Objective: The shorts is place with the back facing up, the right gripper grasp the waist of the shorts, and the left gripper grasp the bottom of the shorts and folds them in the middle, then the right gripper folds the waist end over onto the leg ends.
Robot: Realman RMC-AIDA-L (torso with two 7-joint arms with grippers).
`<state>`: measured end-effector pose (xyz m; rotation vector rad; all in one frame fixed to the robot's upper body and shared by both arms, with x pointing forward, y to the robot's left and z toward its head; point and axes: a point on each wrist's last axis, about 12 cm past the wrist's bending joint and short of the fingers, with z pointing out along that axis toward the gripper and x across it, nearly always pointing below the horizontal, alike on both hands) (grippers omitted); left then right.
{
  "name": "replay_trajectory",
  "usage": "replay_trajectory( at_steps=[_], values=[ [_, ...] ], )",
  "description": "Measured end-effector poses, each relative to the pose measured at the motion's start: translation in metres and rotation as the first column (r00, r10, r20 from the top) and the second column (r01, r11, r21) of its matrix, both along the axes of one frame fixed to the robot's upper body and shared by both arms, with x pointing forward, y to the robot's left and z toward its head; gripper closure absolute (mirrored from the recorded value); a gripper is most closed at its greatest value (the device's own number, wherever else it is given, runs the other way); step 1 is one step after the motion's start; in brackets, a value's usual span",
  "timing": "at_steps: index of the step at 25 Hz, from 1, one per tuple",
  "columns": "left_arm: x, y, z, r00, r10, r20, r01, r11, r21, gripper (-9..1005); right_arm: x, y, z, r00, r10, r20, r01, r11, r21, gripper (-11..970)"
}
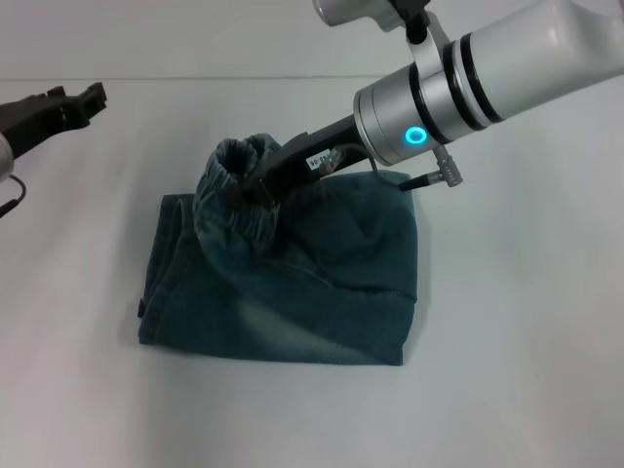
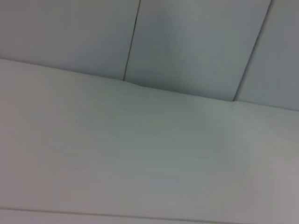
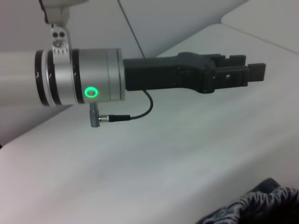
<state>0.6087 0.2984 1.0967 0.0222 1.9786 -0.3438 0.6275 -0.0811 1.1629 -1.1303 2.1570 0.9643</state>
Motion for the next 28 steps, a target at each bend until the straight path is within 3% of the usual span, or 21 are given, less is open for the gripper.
replay_trajectory(
  at_steps=[7, 16, 20, 21, 26, 28],
  values=[
    [0.001, -0.007, 0.000, 1.000, -0.024, -0.002, 0.024, 1.000, 0.008, 450, -0.002, 0.003, -0.005, 0.998, 0.044, 0.035, -0.042, 0.997, -0.063, 812],
    [0.002, -0.006, 0.000, 1.000, -0.019, -0.002, 0.019, 1.000, 0.009, 449, 0.000, -0.011, -0.003, 0.994, -0.001, 0.108, 0.007, 0.998, -0.055, 542],
    [-0.001, 0.001, -0.002, 1.000, 0.001, -0.005, -0.001, 1.000, -0.002, 449, -0.010, -0.031, -0.004, 0.990, -0.049, 0.134, 0.044, 0.998, 0.038, 344],
    [-0.002, 0.003, -0.002, 1.000, 0.004, -0.006, -0.004, 1.000, -0.008, 449, -0.017, -0.045, -0.005, 0.988, -0.083, 0.129, 0.069, 0.991, 0.111, 311],
    [-0.008, 0.008, 0.000, 1.000, -0.018, -0.008, 0.018, 0.998, -0.056, 448, -0.031, -0.074, -0.008, 0.981, -0.142, 0.133, 0.108, 0.966, 0.233, 147],
    [-0.014, 0.013, 0.004, 0.999, -0.043, 0.012, 0.044, 0.992, -0.119, 380, -0.038, -0.089, -0.011, 0.976, -0.163, 0.142, 0.118, 0.953, 0.280, 94]
  ],
)
